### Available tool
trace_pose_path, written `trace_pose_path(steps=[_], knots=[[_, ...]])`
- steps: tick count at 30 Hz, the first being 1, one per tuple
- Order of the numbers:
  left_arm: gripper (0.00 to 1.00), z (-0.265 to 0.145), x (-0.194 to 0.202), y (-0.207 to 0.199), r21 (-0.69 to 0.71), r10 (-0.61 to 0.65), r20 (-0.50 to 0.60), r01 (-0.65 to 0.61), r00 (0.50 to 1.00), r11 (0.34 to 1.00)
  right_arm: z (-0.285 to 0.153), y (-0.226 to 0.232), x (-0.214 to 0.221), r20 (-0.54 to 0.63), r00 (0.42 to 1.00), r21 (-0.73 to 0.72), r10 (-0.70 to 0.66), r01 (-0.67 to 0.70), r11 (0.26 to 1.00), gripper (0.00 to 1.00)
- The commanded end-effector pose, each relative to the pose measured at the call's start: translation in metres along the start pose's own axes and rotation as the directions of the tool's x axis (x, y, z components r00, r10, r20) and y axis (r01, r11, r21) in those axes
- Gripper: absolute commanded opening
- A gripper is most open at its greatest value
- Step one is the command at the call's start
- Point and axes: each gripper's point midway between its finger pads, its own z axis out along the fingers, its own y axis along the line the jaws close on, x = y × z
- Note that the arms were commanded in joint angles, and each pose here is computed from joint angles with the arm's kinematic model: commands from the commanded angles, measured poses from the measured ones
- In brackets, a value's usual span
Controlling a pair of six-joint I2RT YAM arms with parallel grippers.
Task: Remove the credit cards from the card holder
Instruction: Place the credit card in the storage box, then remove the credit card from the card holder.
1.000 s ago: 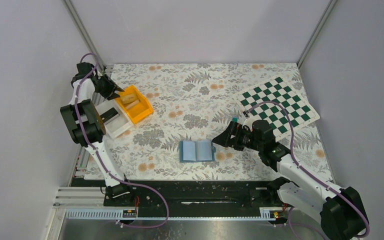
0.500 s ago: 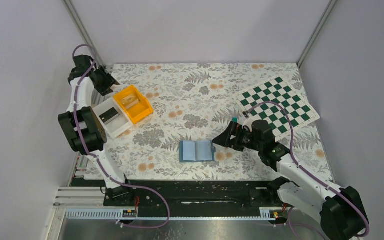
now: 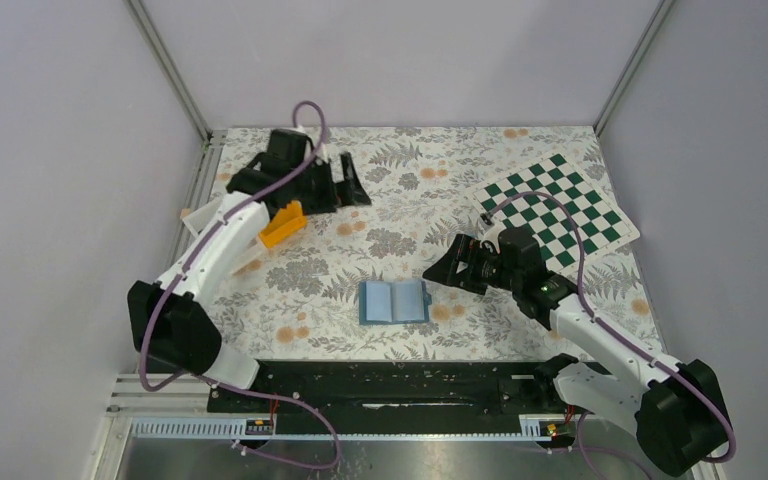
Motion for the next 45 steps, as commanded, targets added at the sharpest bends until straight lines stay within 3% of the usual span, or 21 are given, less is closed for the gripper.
trace_pose_path(steps=[1,6,10,11,15,19,24,33,40,45], knots=[[0.99,0.014,0.075,-0.034,0.081,0.073,-0.155,-0.060,0.985,0.995,-0.002,0.006,-0.005,-0.003,1.000,0.001,-0.008,0.008,1.000,0.90],[0.97,0.029,0.145,-0.049,0.106,0.146,-0.233,-0.124,0.961,0.987,0.010,0.008,0.004,-0.034,0.998,-0.048,0.061,-0.062,0.997,0.76],[0.84,0.038,0.168,-0.047,0.180,0.099,-0.214,-0.060,0.972,0.982,0.022,0.007,0.016,-0.070,0.995,-0.027,0.071,-0.073,0.997,0.69],[0.79,0.039,0.172,-0.044,0.184,0.090,-0.206,-0.052,0.974,0.982,0.026,0.011,0.022,-0.083,0.995,-0.026,0.060,-0.062,0.998,0.68],[0.29,0.044,0.192,-0.026,0.185,0.080,-0.205,-0.041,0.976,0.982,0.042,0.015,0.030,-0.085,0.996,0.010,0.028,-0.028,1.000,0.65],[0.10,0.047,0.209,-0.021,0.231,0.071,-0.214,-0.020,0.974,0.973,0.065,0.012,0.034,-0.096,0.995,0.029,0.037,-0.035,0.999,0.62],[0.00,0.062,0.225,0.002,0.187,0.048,-0.219,-0.006,0.975,0.982,0.087,-0.010,0.036,-0.100,0.994,0.109,0.053,-0.042,0.993,0.61],[0.01,0.081,0.247,0.033,0.093,0.025,-0.256,-0.001,0.966,0.996,0.086,-0.052,0.039,-0.098,0.995,0.291,0.010,0.020,0.956,0.60],[0.03,0.087,0.259,0.044,0.068,0.008,-0.289,0.012,0.957,0.998,0.091,-0.056,0.047,-0.115,0.993,0.269,0.018,0.013,0.963,0.61],[0.03,0.088,0.263,0.044,0.077,0.002,-0.301,0.022,0.953,0.997,0.098,-0.040,0.056,-0.149,0.988,0.163,0.045,-0.021,0.986,0.61]])
